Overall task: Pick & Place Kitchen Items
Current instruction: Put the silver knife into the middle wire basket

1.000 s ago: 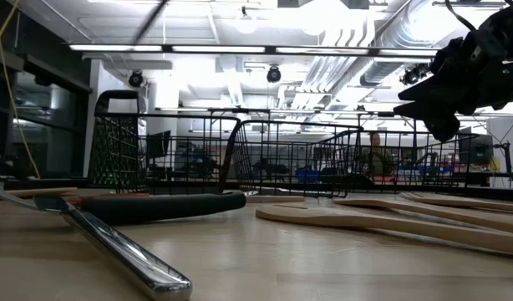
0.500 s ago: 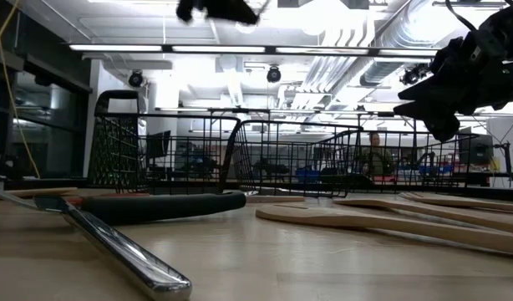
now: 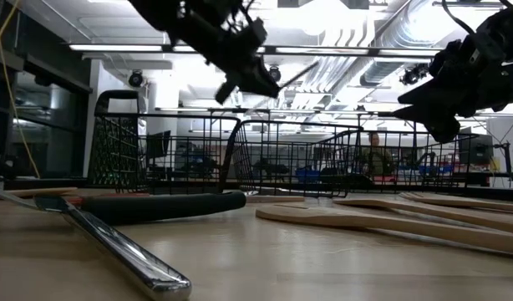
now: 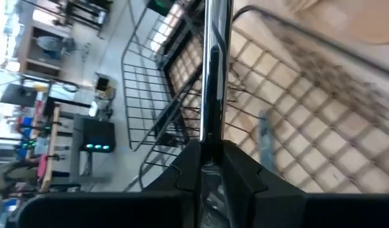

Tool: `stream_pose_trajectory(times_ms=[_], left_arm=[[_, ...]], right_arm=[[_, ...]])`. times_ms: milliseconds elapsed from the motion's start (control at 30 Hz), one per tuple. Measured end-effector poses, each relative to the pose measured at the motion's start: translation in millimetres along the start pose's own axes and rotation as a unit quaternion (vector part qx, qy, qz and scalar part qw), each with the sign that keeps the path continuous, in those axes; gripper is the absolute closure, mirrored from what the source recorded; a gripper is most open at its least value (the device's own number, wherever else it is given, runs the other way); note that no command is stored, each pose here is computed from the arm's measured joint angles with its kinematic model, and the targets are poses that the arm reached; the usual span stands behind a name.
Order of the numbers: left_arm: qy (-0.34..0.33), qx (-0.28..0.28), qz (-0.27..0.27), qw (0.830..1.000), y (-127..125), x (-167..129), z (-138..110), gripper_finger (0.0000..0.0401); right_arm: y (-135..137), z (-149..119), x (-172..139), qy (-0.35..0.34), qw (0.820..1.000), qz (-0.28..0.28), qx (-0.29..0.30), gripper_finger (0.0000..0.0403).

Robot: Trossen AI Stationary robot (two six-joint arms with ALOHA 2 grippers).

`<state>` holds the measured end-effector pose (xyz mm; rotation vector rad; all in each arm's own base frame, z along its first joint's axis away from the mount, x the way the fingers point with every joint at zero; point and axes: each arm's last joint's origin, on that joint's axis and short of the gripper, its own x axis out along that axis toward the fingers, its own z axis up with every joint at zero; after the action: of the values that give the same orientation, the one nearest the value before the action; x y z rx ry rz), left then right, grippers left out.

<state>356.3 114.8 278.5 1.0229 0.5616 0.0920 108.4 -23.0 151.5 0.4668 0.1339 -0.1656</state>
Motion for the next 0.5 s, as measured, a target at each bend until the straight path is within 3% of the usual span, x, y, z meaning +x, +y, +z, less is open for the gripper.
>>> stream_pose_trajectory(times_ms=[200,500], left_arm=[[0.008,-0.025,-0.014,1.000,18,18,-12,0.0368],[0.046,-0.046,-0.111,0.992,53,32,-19,0.0368]], right_arm=[[0,0,0,0.002,1.000,-0.001,0.000,0.0252],[0,0,0,0.002,1.000,-0.001,0.000,0.0252]])
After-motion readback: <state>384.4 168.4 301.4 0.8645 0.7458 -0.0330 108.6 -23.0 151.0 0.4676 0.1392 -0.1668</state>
